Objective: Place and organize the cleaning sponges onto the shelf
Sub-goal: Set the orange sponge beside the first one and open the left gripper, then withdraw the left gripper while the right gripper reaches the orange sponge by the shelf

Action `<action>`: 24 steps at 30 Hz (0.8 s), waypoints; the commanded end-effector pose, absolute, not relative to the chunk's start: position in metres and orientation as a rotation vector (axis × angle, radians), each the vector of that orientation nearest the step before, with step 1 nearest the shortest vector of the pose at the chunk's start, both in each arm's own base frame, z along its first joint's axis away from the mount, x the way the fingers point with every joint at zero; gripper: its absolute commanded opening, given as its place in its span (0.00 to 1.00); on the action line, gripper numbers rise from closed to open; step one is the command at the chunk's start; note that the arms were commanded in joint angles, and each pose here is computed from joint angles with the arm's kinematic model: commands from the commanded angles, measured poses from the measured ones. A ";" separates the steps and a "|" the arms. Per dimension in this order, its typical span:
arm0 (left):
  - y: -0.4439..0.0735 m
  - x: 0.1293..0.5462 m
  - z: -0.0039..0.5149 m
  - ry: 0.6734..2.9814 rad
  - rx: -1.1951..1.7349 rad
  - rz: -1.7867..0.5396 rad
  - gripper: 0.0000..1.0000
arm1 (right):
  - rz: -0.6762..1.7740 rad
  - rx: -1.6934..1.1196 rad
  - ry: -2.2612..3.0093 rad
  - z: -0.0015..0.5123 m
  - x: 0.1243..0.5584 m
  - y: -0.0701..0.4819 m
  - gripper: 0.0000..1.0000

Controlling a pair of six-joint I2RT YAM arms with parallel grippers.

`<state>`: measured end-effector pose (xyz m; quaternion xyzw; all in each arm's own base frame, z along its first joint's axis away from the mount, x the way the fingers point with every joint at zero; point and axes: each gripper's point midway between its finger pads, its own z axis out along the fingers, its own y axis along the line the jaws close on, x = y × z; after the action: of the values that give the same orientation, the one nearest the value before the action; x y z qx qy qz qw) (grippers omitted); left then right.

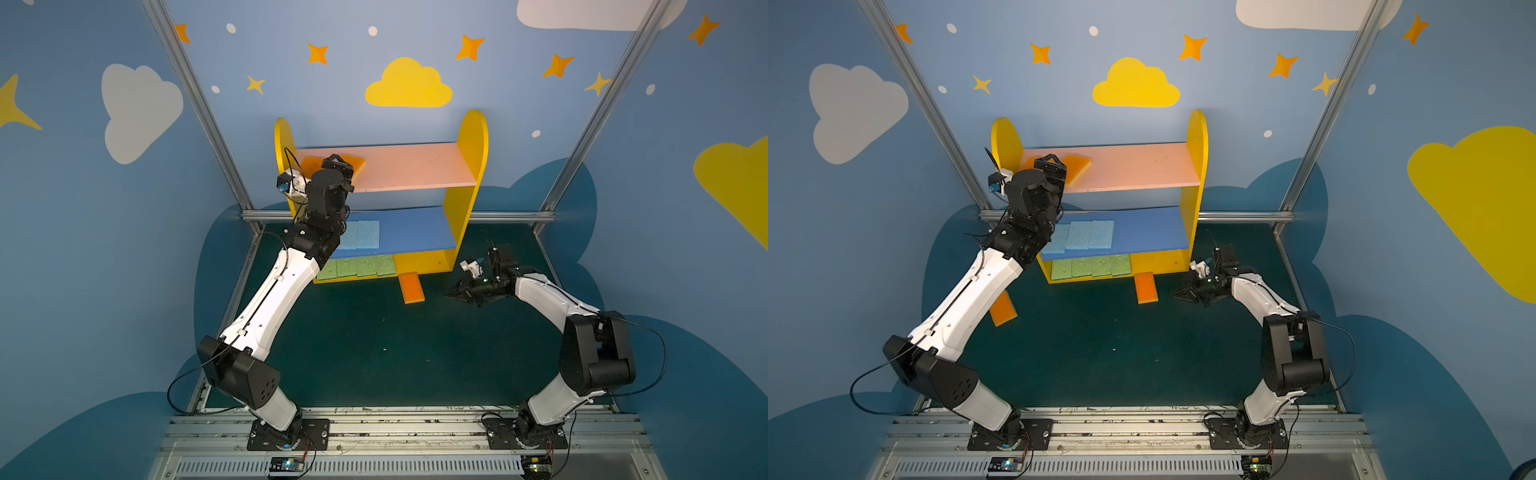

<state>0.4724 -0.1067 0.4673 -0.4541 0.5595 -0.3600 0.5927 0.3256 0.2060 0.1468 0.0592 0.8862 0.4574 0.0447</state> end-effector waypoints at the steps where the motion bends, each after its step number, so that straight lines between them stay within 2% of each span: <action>1: -0.112 0.453 0.474 1.338 -0.990 -0.804 0.99 | 1.369 0.146 2.700 0.157 0.310 0.205 0.05; 7: -0.133 0.401 0.468 1.398 -0.838 -0.763 1.00 | 1.295 0.133 2.744 0.148 0.280 0.204 0.05; 10: -0.137 0.373 0.444 1.482 -0.730 -0.745 1.00 | 1.237 0.104 2.763 0.142 0.264 0.205 0.07; 13: -0.143 0.345 0.392 1.579 -0.648 -0.821 1.00 | 1.177 0.066 2.781 0.133 0.253 0.209 0.08; 18: -0.173 0.287 0.295 1.725 -0.426 -1.092 1.00 | 1.096 -0.002 2.816 0.105 0.254 0.224 0.06; 24: -0.158 0.244 0.197 1.961 -0.400 -1.010 1.00 | 1.085 -0.001 2.810 0.084 0.287 0.246 0.02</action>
<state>0.2607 -0.1540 0.2025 -0.1910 0.7817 -0.3873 0.4499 0.2583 0.2339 0.0785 0.0066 0.9339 0.3566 0.0235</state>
